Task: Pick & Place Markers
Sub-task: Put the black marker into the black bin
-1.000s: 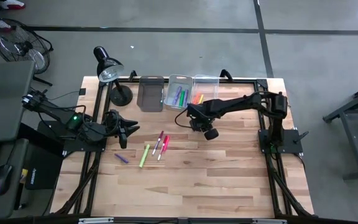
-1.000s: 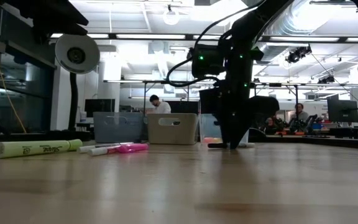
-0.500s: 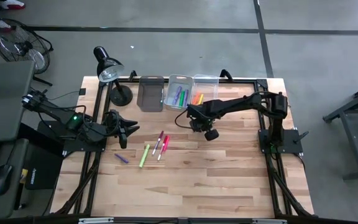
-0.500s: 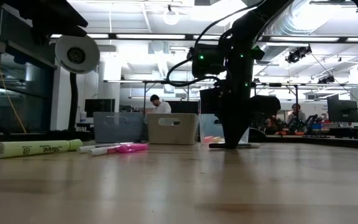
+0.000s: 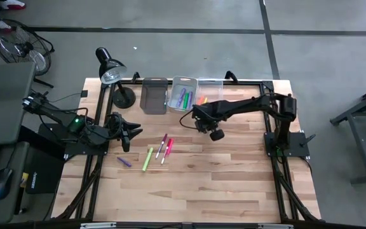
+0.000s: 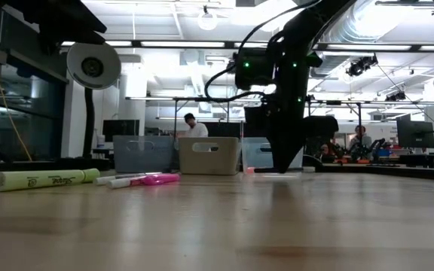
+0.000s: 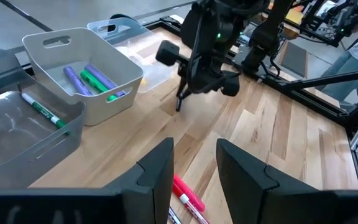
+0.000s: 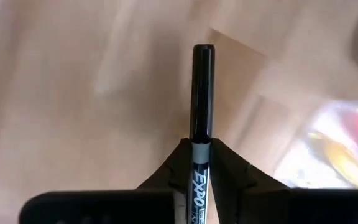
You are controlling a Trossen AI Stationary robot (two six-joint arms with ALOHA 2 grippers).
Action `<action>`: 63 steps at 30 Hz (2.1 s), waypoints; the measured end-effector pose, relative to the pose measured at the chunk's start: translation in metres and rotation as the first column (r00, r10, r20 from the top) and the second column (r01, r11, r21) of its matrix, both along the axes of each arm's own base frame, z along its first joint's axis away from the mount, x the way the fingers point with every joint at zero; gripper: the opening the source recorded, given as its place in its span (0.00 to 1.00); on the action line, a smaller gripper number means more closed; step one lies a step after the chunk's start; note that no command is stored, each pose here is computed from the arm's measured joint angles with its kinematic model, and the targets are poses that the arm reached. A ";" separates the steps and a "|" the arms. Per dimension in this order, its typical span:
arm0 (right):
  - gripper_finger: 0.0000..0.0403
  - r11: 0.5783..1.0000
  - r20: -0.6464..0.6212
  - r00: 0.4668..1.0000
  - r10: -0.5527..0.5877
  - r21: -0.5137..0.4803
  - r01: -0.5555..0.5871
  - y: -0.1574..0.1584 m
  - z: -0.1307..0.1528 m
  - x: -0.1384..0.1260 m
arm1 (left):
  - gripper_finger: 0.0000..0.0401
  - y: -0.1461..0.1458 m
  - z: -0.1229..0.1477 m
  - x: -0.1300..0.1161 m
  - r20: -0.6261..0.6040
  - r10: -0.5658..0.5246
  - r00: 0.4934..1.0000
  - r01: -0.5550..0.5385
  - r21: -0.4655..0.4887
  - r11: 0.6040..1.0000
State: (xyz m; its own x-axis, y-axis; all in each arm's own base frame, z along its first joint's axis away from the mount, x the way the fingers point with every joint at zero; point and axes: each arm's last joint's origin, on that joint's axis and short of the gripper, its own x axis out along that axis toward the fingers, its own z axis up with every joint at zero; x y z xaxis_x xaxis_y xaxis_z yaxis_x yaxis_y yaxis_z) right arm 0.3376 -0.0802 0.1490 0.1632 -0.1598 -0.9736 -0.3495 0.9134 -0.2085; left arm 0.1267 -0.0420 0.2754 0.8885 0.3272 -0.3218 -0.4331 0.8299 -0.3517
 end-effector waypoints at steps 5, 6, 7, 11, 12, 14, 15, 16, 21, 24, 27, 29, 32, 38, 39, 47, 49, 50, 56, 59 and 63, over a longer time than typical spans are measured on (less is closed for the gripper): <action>0.07 1.000 0.001 1.000 -0.007 -0.017 0.007 0.001 0.010 -0.004 | 0.30 0.000 0.000 0.000 0.000 0.000 1.000 0.000 0.000 1.000; 0.07 1.000 0.008 1.000 -0.007 -0.018 0.007 0.001 0.013 -0.005 | 0.30 0.000 0.000 0.000 0.000 0.000 1.000 0.000 0.000 1.000; 0.06 1.000 0.017 1.000 -0.010 -0.019 0.010 0.001 0.016 -0.005 | 0.30 0.000 0.000 0.000 0.000 0.000 1.000 0.000 0.000 1.000; 0.07 0.997 0.061 0.996 -0.070 -0.016 0.071 0.002 0.031 -0.009 | 0.30 0.000 0.000 0.000 0.001 0.000 1.000 0.000 -0.001 1.000; 0.07 0.996 0.078 0.993 -0.089 -0.015 0.090 0.002 0.035 -0.010 | 0.30 0.000 0.000 0.000 0.001 0.000 1.000 0.000 -0.001 1.000; 0.08 0.992 0.113 0.986 -0.121 -0.009 0.123 0.003 0.045 -0.013 | 0.30 0.000 0.000 0.000 0.001 0.000 1.000 0.000 -0.001 1.000; 0.08 0.990 0.129 0.982 -0.137 -0.005 0.139 0.003 0.049 -0.014 | 0.30 0.000 0.000 0.000 0.001 0.000 1.000 0.000 -0.001 1.000; 0.08 0.988 0.144 0.977 -0.156 0.003 0.157 0.003 0.053 -0.016 | 0.30 0.000 0.000 0.000 0.001 0.000 1.000 0.000 -0.001 1.000; 0.07 0.965 0.230 0.937 -0.262 0.077 0.251 0.006 0.076 -0.023 | 0.30 0.000 0.000 0.000 0.001 0.001 1.000 -0.001 -0.001 1.000; 0.08 0.943 0.285 0.900 -0.331 0.127 0.307 0.007 0.088 -0.027 | 0.30 0.000 0.000 0.000 0.001 0.001 1.000 -0.001 0.001 1.000; 0.08 0.923 0.359 0.851 -0.383 0.187 0.337 0.009 0.103 -0.030 | 0.30 0.000 0.000 0.000 0.002 0.005 1.000 -0.006 0.005 1.000; 0.08 0.910 0.417 0.811 -0.411 0.241 0.337 0.010 0.114 -0.030 | 0.30 0.000 0.001 0.000 0.004 0.007 1.000 -0.007 0.006 1.000; 0.07 0.885 0.505 0.732 -0.458 0.336 0.322 0.011 0.129 -0.028 | 0.30 0.000 0.000 0.001 0.002 0.008 1.000 -0.008 0.021 1.000; 0.09 0.860 0.651 0.576 -0.494 0.464 0.214 0.014 0.155 -0.019 | 0.30 -0.006 0.005 0.014 0.031 -0.014 0.999 0.010 0.105 0.994; 0.09 0.859 0.671 0.552 -0.495 0.472 0.197 0.015 0.158 -0.017 | 0.30 -0.007 0.006 0.016 0.037 -0.020 0.999 0.016 0.120 0.993; 0.08 0.841 0.759 0.396 -0.517 0.536 0.072 0.031 0.178 -0.005 | 0.30 -0.013 0.007 0.033 0.063 0.040 0.997 -0.054 0.235 0.971; 0.09 0.842 0.775 0.365 -0.517 0.538 0.051 0.036 0.181 -0.003 | 0.30 -0.011 0.009 0.035 0.076 0.037 0.996 -0.053 0.234 0.971; 0.09 0.842 0.780 0.355 -0.516 0.538 0.043 0.038 0.183 -0.002 | 0.30 -0.009 0.010 0.038 0.084 0.021 0.996 -0.040 0.226 0.973; 0.08 0.849 0.794 0.333 -0.509 0.527 0.041 0.048 0.185 -0.001 | 0.30 0.011 0.014 0.053 0.111 -0.055 0.992 0.029 0.220 0.975; 0.08 0.850 0.795 0.331 -0.508 0.524 0.044 0.050 0.185 -0.001 | 0.30 0.024 0.017 0.057 0.133 -0.100 0.986 0.070 0.215 0.974; 0.09 0.844 0.790 0.328 -0.519 0.534 0.049 0.050 0.185 -0.001 | 0.30 0.037 0.016 0.065 0.137 -0.123 0.983 0.092 0.209 0.974</action>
State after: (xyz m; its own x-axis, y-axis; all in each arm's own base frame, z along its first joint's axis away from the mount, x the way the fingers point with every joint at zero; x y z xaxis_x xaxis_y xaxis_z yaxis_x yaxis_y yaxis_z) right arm 0.3370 -0.0300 0.3335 0.9642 -0.0869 -0.2504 0.1270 0.9807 0.1488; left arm 0.1916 -0.0048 0.2910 0.9548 0.2716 -0.1211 -0.2930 0.9289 -0.2264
